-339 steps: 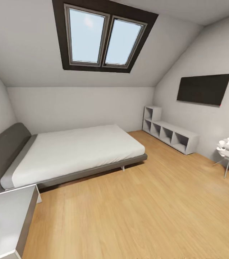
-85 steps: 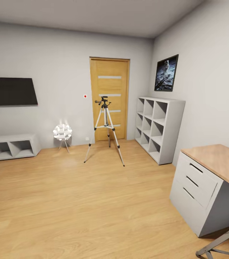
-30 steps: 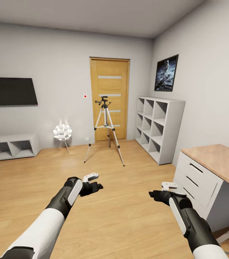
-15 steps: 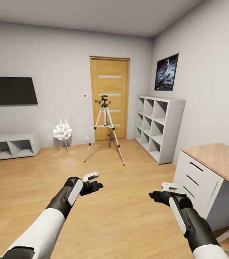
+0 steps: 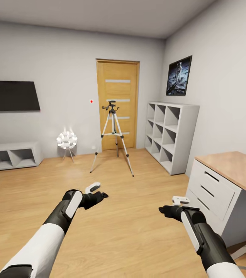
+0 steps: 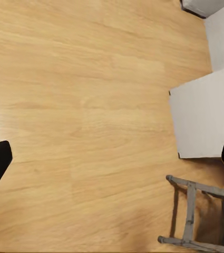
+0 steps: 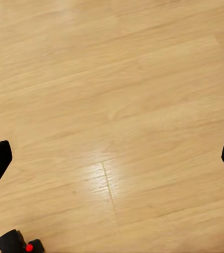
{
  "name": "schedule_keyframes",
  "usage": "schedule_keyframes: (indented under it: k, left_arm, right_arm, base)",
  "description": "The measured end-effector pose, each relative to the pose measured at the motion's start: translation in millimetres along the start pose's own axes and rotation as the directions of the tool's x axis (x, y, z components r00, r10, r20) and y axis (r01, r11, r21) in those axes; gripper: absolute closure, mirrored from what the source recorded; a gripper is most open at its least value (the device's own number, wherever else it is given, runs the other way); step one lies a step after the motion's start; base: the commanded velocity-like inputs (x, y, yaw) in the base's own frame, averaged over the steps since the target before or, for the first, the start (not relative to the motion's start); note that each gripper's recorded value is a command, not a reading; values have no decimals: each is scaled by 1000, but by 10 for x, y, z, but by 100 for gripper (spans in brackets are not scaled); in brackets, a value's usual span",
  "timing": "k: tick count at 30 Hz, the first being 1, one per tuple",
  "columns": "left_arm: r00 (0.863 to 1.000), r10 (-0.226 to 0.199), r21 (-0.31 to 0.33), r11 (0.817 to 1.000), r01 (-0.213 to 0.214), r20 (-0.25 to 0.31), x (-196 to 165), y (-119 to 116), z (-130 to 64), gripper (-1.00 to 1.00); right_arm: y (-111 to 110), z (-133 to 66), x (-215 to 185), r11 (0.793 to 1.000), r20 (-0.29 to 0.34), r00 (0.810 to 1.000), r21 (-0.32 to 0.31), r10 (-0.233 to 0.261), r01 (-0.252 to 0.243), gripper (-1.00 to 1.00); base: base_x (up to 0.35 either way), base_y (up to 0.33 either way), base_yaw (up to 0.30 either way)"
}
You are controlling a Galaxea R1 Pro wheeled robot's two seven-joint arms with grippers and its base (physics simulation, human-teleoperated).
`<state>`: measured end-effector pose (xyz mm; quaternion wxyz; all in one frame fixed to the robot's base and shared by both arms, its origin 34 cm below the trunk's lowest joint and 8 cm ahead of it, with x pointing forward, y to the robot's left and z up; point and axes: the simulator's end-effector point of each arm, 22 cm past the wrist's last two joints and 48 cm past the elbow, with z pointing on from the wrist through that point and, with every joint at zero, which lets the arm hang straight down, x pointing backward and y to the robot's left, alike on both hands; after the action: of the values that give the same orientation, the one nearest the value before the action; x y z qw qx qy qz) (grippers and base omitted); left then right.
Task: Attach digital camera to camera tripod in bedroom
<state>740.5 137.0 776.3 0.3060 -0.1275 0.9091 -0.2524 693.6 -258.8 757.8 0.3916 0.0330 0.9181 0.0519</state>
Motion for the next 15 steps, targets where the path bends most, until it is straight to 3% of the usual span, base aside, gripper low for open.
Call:
schedule_keyframes:
  k: [4,15]
  left_arm:
    - [999,-39,10,999,39,11,-38,142,-1,-100]
    - [998,-57,5,998,56,22,10,372,82,-100]
  right_arm:
    - [23,45,57,1000,0,1000,-14,-1,1,-100]
    - [13,157,192,1000,6,1000,-30,1,-1,-100]
  base:
    - [0,0,0]
    - [0,0,0]
